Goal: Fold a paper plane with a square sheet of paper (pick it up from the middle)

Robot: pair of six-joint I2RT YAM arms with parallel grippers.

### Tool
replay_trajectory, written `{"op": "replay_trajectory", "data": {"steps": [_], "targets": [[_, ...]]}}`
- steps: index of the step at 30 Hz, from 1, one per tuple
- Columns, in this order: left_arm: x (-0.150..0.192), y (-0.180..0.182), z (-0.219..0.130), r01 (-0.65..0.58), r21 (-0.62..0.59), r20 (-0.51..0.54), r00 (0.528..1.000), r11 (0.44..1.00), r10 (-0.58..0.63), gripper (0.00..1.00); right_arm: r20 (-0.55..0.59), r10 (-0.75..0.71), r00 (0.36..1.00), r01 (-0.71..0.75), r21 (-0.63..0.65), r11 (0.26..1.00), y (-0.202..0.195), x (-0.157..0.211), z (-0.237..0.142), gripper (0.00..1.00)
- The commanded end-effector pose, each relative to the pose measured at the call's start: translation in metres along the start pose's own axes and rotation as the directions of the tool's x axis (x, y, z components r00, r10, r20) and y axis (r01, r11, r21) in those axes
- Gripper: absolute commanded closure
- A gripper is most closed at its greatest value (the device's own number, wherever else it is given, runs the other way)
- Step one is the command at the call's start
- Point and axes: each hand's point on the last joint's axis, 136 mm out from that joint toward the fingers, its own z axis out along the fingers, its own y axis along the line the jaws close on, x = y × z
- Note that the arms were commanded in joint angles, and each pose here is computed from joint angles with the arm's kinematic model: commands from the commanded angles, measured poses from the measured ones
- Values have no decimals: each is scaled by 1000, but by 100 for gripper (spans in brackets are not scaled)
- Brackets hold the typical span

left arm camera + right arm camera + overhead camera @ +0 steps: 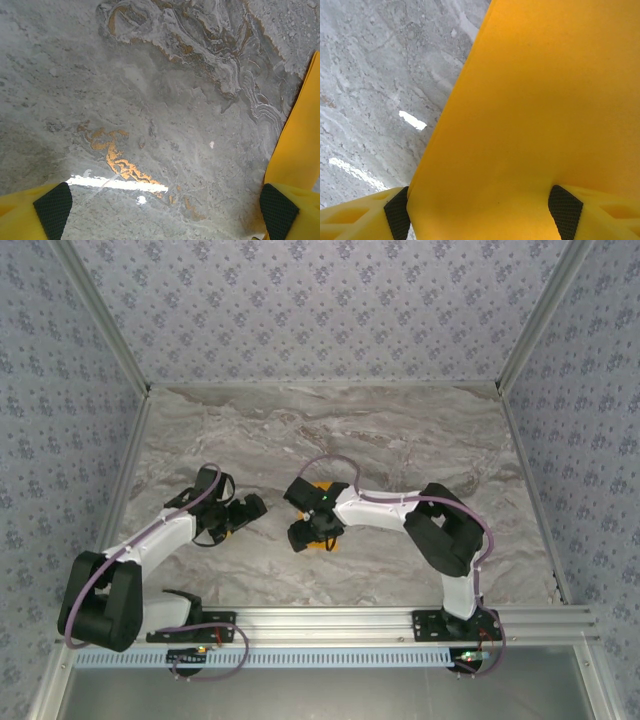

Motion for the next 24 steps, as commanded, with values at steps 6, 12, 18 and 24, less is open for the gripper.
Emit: {"op": "replay_trajectory", "data": {"steps": [6,12,18,24], "targets": [[-1,-6,-2,4,22,-11,1000,1000,-4,1,-123,13,992,-15,-17,1000,-17,35,24,20],[0,-7,-1,2,28,-16,1000,1000,-2,1,-127,37,991,-41,-28,999,-22,36,26,20],[0,-7,-1,2,30,-18,1000,1000,-2,1,-136,46,990,-53,-49,997,-22,37,28,18],[1,-7,0,1,33,-22,1000,999,0,1,-142,60,988,-68,-52,996,-25,38,30,18]]}}
